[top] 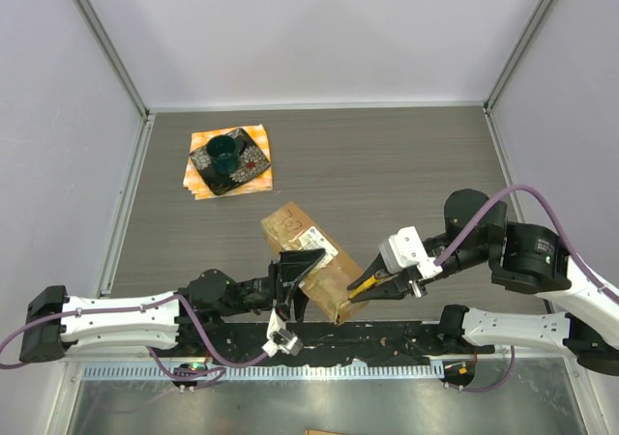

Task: Unpack the express box
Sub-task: Cut the express box.

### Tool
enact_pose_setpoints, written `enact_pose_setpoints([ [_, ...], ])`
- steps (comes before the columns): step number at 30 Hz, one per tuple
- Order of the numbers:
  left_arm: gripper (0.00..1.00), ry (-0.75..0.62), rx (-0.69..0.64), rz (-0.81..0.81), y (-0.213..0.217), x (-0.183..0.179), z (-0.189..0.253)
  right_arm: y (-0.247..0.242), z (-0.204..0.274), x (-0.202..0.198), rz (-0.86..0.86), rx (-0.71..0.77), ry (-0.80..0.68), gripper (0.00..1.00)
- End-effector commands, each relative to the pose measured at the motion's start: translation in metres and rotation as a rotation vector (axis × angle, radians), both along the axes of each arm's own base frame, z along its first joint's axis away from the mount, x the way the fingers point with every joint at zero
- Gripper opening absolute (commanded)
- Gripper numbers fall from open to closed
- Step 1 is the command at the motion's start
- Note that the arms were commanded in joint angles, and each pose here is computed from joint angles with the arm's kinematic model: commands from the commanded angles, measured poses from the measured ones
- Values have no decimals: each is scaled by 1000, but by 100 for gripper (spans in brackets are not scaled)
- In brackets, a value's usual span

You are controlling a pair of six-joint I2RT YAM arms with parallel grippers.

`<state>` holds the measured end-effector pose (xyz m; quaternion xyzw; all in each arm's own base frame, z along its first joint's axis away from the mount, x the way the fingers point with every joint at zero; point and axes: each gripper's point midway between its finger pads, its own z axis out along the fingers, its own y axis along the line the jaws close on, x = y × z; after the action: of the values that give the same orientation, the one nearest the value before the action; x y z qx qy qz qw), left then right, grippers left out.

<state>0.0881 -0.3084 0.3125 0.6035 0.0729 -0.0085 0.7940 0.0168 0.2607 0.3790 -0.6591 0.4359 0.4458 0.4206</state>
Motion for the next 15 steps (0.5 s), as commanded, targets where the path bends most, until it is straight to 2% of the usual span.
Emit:
enact_pose_setpoints([
  [1, 14, -223, -375, -282, 37, -73, 104, -5, -32, 21, -87, -137, -32, 1],
  [7, 13, -239, -371, -288, 38, -76, 101, -17, -13, 15, -77, -122, -50, 1],
  [15, 13, -253, -362, -296, 37, -78, 97, -40, -14, 21, -157, -185, -69, 1],
])
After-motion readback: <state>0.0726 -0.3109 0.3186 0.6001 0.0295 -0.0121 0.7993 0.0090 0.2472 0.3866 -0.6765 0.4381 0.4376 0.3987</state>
